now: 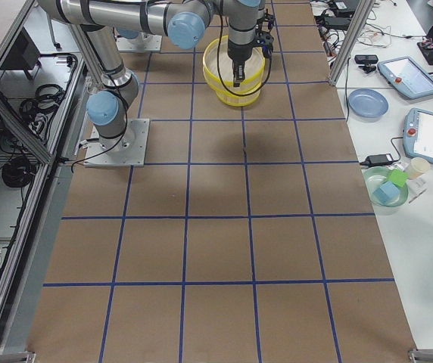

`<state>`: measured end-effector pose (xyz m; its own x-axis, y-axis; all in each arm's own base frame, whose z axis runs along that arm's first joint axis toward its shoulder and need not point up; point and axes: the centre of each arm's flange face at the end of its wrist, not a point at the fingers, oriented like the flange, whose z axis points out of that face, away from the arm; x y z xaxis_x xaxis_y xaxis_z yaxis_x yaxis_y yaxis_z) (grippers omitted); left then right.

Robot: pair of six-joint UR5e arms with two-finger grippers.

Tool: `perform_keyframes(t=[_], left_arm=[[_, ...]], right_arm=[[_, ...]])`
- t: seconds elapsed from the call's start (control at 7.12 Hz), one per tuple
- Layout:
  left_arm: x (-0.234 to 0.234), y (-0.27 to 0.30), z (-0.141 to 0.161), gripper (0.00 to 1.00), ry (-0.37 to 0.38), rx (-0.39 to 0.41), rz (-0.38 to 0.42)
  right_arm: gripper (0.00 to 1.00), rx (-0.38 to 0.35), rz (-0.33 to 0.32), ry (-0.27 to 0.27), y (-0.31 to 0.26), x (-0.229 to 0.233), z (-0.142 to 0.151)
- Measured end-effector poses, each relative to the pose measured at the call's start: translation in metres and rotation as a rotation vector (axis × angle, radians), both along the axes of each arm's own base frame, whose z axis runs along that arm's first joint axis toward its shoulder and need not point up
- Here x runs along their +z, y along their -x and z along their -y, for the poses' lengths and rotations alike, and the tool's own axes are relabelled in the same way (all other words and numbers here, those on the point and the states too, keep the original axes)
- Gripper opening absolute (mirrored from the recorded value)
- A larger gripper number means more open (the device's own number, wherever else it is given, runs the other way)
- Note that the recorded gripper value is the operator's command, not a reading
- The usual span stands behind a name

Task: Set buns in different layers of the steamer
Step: 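Grasp the white bun on the plate with the left gripper, then carry the white bun into the lower steamer tier and release it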

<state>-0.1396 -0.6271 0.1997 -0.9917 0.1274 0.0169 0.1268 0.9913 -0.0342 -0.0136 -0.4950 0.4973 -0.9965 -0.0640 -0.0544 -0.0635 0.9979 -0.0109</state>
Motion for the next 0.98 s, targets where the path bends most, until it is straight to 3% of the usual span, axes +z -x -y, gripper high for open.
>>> perform_keyframes(t=[0.56,0.98], left_arm=[[0.068,0.005,0.008,0.00,0.120,0.036,0.014],[0.099,0.093,-0.018,0.00,0.160,0.117,-0.040]], right_arm=[[0.00,0.005,0.005,-0.006,0.002,-0.001,0.000],[0.00,0.009,0.006,-0.007,0.001,-0.001,-0.001]])
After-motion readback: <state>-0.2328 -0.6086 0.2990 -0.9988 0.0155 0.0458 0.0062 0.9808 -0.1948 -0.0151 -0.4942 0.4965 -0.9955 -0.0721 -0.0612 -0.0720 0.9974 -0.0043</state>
